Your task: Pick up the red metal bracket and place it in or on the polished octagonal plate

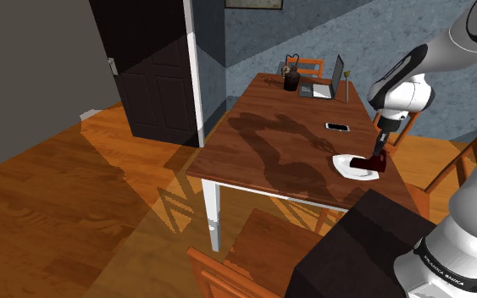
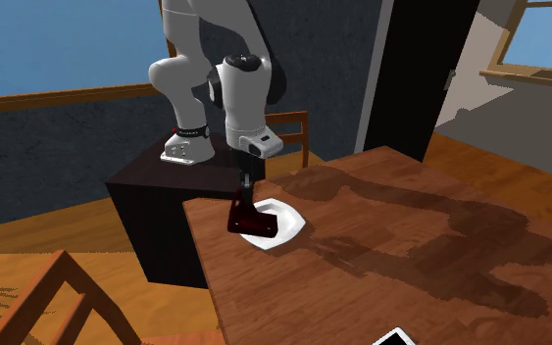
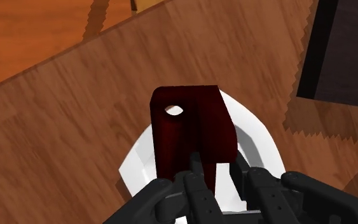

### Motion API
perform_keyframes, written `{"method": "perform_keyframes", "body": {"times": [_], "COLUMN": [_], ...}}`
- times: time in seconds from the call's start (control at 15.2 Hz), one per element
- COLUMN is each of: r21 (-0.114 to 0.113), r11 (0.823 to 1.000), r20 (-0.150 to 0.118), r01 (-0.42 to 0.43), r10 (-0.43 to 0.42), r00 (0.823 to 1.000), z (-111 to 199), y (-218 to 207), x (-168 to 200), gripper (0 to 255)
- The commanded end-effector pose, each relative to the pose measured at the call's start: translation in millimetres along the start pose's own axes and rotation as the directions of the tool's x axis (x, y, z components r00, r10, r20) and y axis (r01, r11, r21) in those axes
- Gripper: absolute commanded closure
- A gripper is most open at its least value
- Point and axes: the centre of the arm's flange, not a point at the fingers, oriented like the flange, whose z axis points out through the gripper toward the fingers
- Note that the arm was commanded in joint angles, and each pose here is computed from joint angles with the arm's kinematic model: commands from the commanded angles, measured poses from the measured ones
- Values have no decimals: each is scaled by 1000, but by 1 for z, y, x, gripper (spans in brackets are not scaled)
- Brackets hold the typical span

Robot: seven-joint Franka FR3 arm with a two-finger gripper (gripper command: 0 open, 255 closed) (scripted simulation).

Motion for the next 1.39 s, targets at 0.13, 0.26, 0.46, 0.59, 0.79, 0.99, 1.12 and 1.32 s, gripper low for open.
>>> {"method": "perform_keyframes", "body": {"times": [0.13, 0.26, 0.46, 0.59, 0.79, 0.99, 1.12, 1.32], "r21": [-4, -4, -4, -4, -4, -4, -4, -4], "r11": [1000, 1000, 1000, 1000, 1000, 1000, 1000, 1000], "r20": [0, 0, 0, 0, 0, 0, 0, 0], "r01": [5, 5, 5, 5, 5, 5, 5, 5], "r10": [-5, -5, -5, -5, -5, -5, -5, -5], "r00": [1000, 1000, 1000, 1000, 1000, 1000, 1000, 1000], "z": [21, 21, 21, 21, 21, 21, 8, -29], "y": [2, 1, 2, 2, 1, 1, 1, 1], "x": [4, 4, 4, 4, 4, 4, 4, 4], "gripper": [255, 255, 255, 255, 0, 0, 0, 0]}}
